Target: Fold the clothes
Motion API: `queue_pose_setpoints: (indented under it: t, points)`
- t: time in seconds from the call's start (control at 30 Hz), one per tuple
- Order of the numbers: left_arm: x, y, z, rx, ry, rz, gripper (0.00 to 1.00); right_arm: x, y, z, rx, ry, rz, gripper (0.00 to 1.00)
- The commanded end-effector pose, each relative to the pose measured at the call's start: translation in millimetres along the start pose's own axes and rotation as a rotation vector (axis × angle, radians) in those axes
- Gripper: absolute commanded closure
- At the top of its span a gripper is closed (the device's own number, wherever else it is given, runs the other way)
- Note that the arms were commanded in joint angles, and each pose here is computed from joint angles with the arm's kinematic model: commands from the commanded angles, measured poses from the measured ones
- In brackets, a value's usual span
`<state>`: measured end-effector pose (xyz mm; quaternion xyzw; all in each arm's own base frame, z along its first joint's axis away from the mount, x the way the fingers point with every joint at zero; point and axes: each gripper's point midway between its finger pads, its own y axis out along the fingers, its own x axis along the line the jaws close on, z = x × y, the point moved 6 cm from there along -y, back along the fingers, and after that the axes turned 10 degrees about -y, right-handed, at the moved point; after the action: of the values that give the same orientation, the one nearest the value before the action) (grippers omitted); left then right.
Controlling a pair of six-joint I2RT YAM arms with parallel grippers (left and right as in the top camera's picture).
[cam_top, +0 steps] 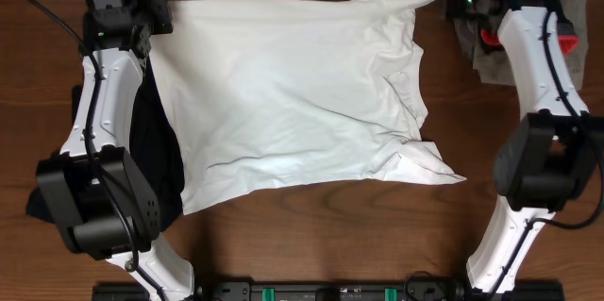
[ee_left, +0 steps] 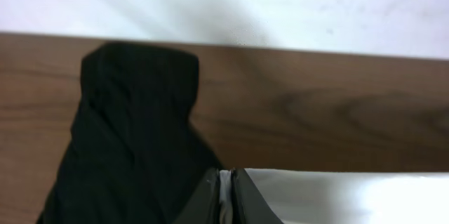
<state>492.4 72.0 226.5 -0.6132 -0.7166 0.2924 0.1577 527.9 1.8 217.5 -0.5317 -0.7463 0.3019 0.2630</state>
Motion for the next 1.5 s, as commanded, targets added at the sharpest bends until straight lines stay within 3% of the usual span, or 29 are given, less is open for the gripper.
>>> queue_pose_setpoints:
  t: [0.0,0.3,0.5,0.77,1.1,1.33,1.47]
  points:
    - [4.3,-3.2,1.2,0.022,-0.007,-0.016,0.92,-1.2,-49.6,-18.1,-0.074,-0.004,-0.037,0.99]
    - [8.3,-17.7,35.9,0.225,-0.016,-0.044,0.94,13.1,-66.5,30.8,0.189,0.1,-0.095,0.99]
    - [12.8,-36.3,58.9,0.371,-0.027,-0.067,0.94,11.8,-71.7,62.5,0.366,0.136,-0.038,0.99]
    - [24.5,-55.5,94.8,0.587,-0.033,-0.139,0.94,4.6,-63.3,97.8,0.481,0.187,-0.026,0.99]
    - [41.8,-57.7,112.7,0.65,-0.06,-0.182,0.94,1.0,-43.1,133.8,0.541,0.222,-0.041,0.99]
    - [41.8,-54.1,118.7,0.666,-0.081,-0.183,0.94,3.9,-38.1,135.1,0.525,0.224,-0.068,0.99]
    - [37.2,-51.0,121.6,0.679,-0.093,-0.146,0.94,22.5,-32.4,124.3,0.466,0.185,-0.182,0.99]
